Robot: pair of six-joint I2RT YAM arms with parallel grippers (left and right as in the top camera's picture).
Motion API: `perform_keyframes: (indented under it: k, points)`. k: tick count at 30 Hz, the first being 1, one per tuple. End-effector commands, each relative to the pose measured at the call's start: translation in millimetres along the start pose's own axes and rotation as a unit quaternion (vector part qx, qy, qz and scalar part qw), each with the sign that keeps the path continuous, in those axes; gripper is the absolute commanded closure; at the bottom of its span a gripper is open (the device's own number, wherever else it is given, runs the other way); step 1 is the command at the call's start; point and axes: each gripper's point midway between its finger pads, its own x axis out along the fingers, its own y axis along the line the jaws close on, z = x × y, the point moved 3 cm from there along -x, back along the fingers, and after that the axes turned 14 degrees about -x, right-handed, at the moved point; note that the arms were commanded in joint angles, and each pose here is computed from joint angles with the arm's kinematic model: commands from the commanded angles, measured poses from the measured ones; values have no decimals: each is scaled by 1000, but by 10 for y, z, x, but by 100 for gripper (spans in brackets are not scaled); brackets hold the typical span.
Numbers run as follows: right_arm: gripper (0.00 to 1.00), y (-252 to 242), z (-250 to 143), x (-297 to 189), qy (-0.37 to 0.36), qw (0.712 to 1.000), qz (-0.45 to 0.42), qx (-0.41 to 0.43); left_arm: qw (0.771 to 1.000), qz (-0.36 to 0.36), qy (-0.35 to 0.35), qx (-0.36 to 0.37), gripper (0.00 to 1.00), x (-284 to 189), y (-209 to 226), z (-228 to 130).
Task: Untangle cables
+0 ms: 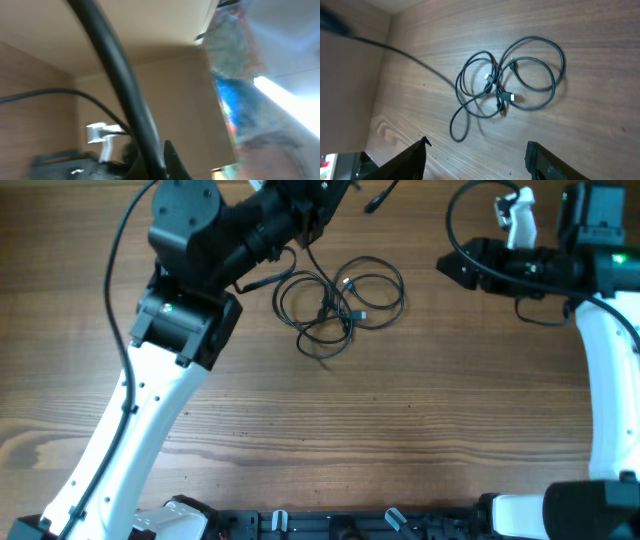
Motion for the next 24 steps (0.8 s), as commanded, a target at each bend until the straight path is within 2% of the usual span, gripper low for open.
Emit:
perform_keyframes:
  k: [1, 4, 6, 7, 10, 12, 15, 19, 24]
  points:
    - [34, 210, 10, -270, -24, 999, 4, -36, 991, 8, 27, 128, 96, -150, -312, -254]
    - [33, 250, -80, -292, -8, 999, 8, -37, 982, 31, 46, 183, 96, -223, -380, -437]
    - [33, 259, -141, -291, 4, 999, 10, -46, 982, 56, 46, 173, 96, -317, -379, -480]
    - [31, 270, -185, -291, 13, 998, 13, -55, 982, 75, 31, 171, 96, -445, -406, -491]
    - [29, 268, -192, -286, 15, 998, 14, -53, 980, 58, -3, 191, 96, -682, -642, -519]
    - [26, 257, -177, -277, 13, 998, 13, -55, 975, 34, -67, 208, 96, -974, -913, -492]
    - [25, 254, -178, -226, 19, 998, 17, -58, 960, 30, -160, 228, 96, -1344, -1091, -390]
    - [25, 377, -167, 25, 39, 993, 46, -103, 942, 62, -228, 237, 96, -1637, -1067, -291]
    - [25, 612, -79, 463, 48, 985, 83, -145, 930, 117, -243, 250, 96, -1561, -861, -158]
